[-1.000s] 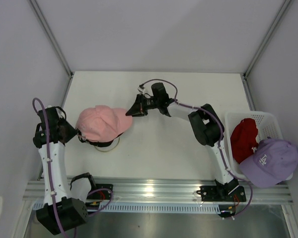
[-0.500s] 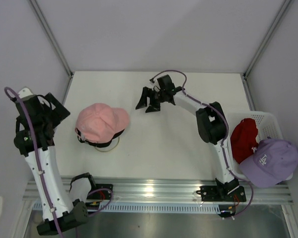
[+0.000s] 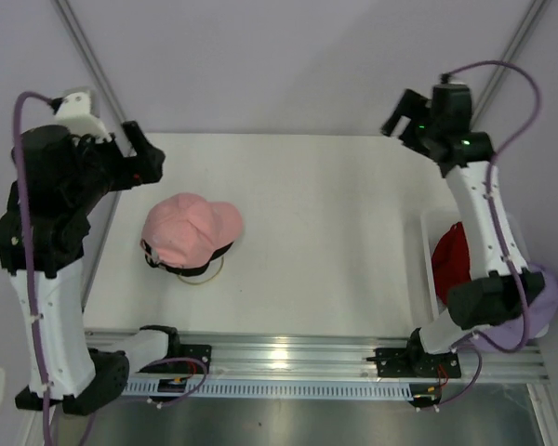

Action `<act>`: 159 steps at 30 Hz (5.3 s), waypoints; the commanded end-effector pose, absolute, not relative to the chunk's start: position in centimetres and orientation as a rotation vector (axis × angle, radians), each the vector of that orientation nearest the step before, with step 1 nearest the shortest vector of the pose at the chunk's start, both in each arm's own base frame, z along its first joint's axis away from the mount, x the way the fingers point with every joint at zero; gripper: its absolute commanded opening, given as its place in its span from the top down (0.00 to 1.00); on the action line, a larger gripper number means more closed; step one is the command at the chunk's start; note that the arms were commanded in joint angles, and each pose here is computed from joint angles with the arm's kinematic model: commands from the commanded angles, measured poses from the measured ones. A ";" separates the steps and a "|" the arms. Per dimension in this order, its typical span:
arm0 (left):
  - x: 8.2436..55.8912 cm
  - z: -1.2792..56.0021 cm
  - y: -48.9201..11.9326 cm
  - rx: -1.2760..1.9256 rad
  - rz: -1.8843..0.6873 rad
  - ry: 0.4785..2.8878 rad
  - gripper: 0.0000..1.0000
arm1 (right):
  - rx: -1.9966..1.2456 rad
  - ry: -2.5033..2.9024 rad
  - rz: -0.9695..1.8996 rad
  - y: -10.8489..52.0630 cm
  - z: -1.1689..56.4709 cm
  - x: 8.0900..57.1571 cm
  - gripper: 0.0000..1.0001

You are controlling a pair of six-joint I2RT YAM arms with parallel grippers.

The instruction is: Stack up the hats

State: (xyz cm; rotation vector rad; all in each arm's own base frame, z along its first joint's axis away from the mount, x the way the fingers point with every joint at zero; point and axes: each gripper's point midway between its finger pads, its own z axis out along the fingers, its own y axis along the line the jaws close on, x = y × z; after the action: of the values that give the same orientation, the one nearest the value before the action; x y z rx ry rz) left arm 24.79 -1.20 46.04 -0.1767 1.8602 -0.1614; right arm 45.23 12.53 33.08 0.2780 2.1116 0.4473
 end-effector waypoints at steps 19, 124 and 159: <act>26.9 41.0 -10.3 0.206 -0.334 1.999 0.00 | 1.081 2.195 -0.460 -11.9 19.7 27.3 0.10; 37.6 36.3 -15.3 -0.046 -0.391 1.975 0.15 | -0.773 1.738 1.199 33.9 40.0 33.4 1.00; 20.3 24.3 -0.6 -0.829 -0.171 2.195 0.98 | -0.975 1.737 1.366 45.0 37.4 33.7 1.00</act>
State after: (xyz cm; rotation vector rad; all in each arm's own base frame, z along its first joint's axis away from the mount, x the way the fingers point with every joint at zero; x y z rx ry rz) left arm 22.55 -3.06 26.38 -0.7458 2.1587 -0.2867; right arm 30.26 46.93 34.30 -1.0506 1.8158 1.4788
